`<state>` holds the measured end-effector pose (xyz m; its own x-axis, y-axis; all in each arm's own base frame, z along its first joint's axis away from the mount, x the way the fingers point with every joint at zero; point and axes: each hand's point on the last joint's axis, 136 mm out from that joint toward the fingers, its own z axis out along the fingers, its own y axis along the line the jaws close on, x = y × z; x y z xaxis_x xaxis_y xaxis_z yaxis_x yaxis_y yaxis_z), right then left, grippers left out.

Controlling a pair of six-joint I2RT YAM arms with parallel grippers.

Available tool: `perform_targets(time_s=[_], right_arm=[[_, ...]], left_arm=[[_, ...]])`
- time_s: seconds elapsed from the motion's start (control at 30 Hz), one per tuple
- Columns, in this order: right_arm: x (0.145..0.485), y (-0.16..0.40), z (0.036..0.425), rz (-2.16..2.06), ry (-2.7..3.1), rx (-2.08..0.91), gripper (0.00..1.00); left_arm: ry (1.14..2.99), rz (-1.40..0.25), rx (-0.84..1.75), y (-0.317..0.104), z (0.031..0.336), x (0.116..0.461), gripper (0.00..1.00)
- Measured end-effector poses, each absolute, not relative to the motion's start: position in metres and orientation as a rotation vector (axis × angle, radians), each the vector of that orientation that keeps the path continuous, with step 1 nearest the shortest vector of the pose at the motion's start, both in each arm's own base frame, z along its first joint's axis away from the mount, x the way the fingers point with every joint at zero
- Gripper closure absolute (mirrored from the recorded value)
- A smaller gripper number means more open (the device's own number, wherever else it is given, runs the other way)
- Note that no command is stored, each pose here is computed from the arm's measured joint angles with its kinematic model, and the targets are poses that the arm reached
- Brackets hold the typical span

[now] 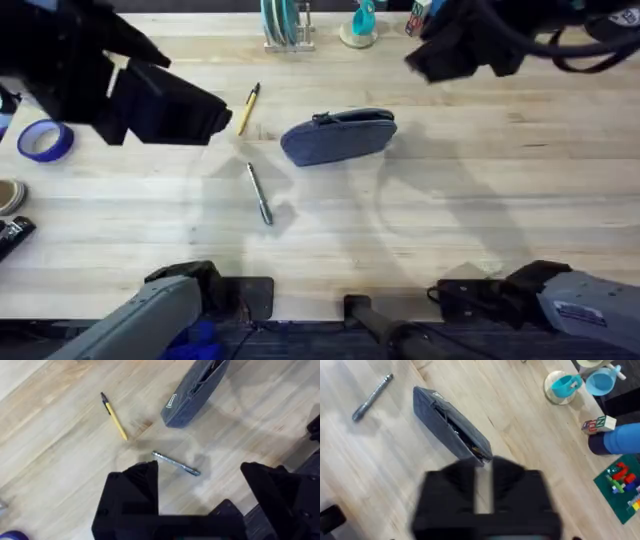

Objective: Unzip the bag, pick up the pens from the table one at a time and place them inside, then zip the bag closed.

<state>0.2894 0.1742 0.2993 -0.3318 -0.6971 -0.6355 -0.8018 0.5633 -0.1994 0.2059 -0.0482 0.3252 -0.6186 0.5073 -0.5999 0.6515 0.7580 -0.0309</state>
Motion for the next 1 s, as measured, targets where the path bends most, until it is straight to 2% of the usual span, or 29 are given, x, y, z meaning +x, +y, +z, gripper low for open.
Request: perform_targets(time_s=[0.03,0.07,0.1,0.3,0.67,1.0], right_arm=[[0.288,0.173,0.302,0.194,2.110,-1.195,0.862],[0.287,0.172,0.306,0.196,2.113,-1.187,0.946],[0.287,0.171,0.310,0.196,2.112,-1.183,0.965],[0.280,0.168,0.318,0.197,2.158,-1.215,0.973],[0.284,0.169,0.287,0.181,2.241,-1.392,0.973],[0.288,0.171,0.277,0.144,2.169,-1.551,0.973]], left_arm=[[2.379,-0.327,0.857,-0.048,0.326,0.204,0.004],[2.382,-0.326,0.850,-0.048,0.326,0.202,0.004],[2.387,-0.328,0.845,-0.048,0.326,0.200,0.004],[2.412,-0.331,0.825,-0.047,0.325,0.196,0.005],[2.414,-0.332,0.821,-0.047,0.325,0.196,0.006],[2.414,-0.332,0.821,-0.047,0.325,0.196,0.004]])
